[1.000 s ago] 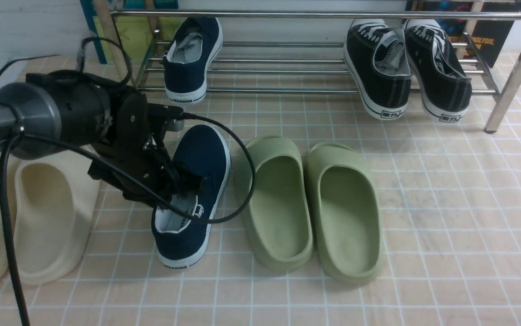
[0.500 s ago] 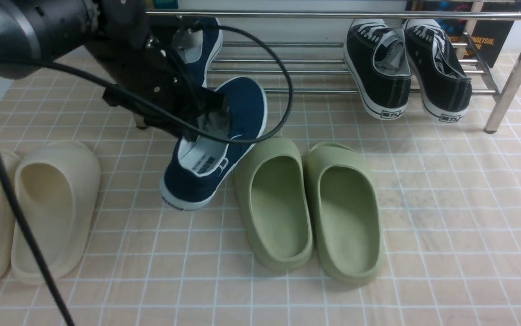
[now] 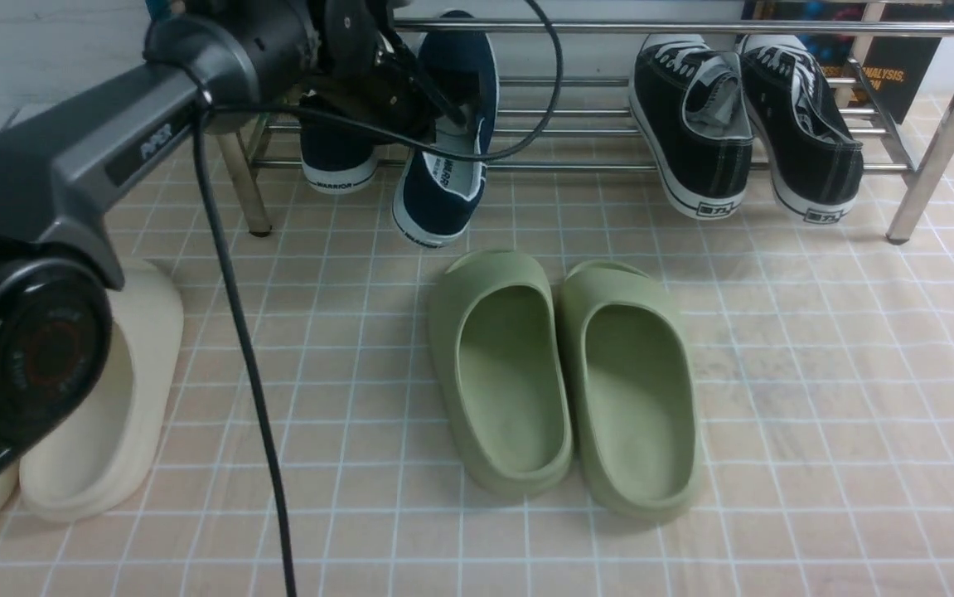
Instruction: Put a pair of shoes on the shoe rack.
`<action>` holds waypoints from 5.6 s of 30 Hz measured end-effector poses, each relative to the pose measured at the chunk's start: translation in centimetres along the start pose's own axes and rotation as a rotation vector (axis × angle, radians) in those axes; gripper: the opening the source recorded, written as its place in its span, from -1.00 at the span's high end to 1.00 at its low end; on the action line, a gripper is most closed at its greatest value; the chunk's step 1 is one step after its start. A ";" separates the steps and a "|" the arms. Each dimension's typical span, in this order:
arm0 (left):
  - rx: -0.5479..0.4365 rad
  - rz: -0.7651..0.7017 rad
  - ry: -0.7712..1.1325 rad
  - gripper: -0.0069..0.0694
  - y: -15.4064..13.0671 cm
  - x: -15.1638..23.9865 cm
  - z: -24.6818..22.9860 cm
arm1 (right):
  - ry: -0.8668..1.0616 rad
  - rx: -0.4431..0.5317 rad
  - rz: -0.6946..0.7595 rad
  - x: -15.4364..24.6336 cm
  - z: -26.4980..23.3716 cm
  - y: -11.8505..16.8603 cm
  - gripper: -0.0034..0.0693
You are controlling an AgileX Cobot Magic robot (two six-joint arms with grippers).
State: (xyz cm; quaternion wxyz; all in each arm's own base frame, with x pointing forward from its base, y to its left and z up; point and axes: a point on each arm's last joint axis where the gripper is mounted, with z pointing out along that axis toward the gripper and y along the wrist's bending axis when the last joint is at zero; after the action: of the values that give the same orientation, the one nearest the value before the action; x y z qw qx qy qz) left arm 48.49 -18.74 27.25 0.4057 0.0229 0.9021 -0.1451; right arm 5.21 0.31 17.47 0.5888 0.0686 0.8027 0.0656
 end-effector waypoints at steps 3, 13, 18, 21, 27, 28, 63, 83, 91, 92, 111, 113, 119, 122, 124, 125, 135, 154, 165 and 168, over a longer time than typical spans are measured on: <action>0.000 -0.002 -0.045 0.69 0.2 -0.2 0.8 | 0.000 0.000 0.000 0.0 0.0 0.0 0.25; 0.029 0.006 -0.153 0.06 0.0 -1.0 1.4 | 0.000 0.000 0.000 0.0 0.0 0.0 0.25; -0.005 0.042 -0.130 -0.09 -0.1 -1.9 -0.8 | 0.000 0.000 0.000 0.0 0.0 0.0 0.25; -0.036 0.072 -0.130 -0.08 -0.3 -3.0 -3.6 | 0.000 0.000 0.000 0.0 0.0 0.0 0.25; -0.096 0.122 0.024 0.17 -0.2 -3.4 -8.8 | 0.000 0.000 0.000 0.0 0.0 0.0 0.25; -0.098 0.139 0.057 0.22 -0.2 -3.2 -8.9 | 0.000 0.000 0.000 0.0 0.0 0.0 0.25; 0.114 0.077 0.210 0.81 -1.2 2.3 0.7 | 0.000 0.000 0.000 0.0 0.0 0.0 0.25; 0.161 0.304 -0.037 0.81 -5.4 2.3 2.1 | 0.000 0.001 -0.002 0.0 0.0 0.0 0.25; -0.042 0.347 -0.005 0.80 -3.9 1.8 1.1 | 0.000 0.000 -0.001 0.0 0.0 0.0 0.25; -0.077 0.343 -0.006 0.79 -3.6 1.5 0.7 | 0.000 0.000 -0.001 0.0 0.0 0.0 0.25; -0.239 0.393 -0.061 0.78 -2.4 -4.6 -22.3 | 0.000 0.000 0.000 0.0 0.0 0.0 0.25; -0.257 0.402 -0.044 0.77 -1.9 -3.8 -23.2 | 0.000 0.000 0.000 0.0 0.0 0.0 0.25; -0.223 0.374 -0.054 0.76 -0.4 0.4 -24.0 | 0.000 0.000 0.000 0.0 0.0 0.0 0.25; -0.118 0.341 -0.190 0.76 0.3 3.7 -25.2 | 0.000 0.000 0.000 0.0 0.0 0.0 0.25; -0.047 0.341 -0.308 0.75 0.6 5.3 -26.7 | 0.000 0.000 0.000 0.0 0.0 0.0 0.25; -0.009 0.359 -0.383 0.75 0.8 6.3 -28.0 | 0.000 0.000 0.000 0.0 0.0 0.0 0.25; 0.114 0.449 -0.832 0.76 4.7 16.0 -39.9 | 0.000 0.000 0.000 0.0 0.0 0.0 0.25; -0.098 0.282 -0.463 0.75 10.2 25.5 -36.0 | 0.000 0.000 0.000 0.0 0.0 0.0 0.25; -0.165 0.276 -0.370 0.72 11.9 28.8 -34.4 | 0.000 0.000 0.000 0.0 0.0 0.0 0.25; -0.151 0.284 -0.378 0.72 12.4 30.7 -33.4 | 0.000 0.000 0.000 0.0 0.0 0.0 0.25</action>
State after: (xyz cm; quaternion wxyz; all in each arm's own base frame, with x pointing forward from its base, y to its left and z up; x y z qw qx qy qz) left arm 5.70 0.16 22.55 0.5840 0.0914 0.8063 -0.0203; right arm 5.21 0.31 17.47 0.5887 0.0687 0.8028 0.0656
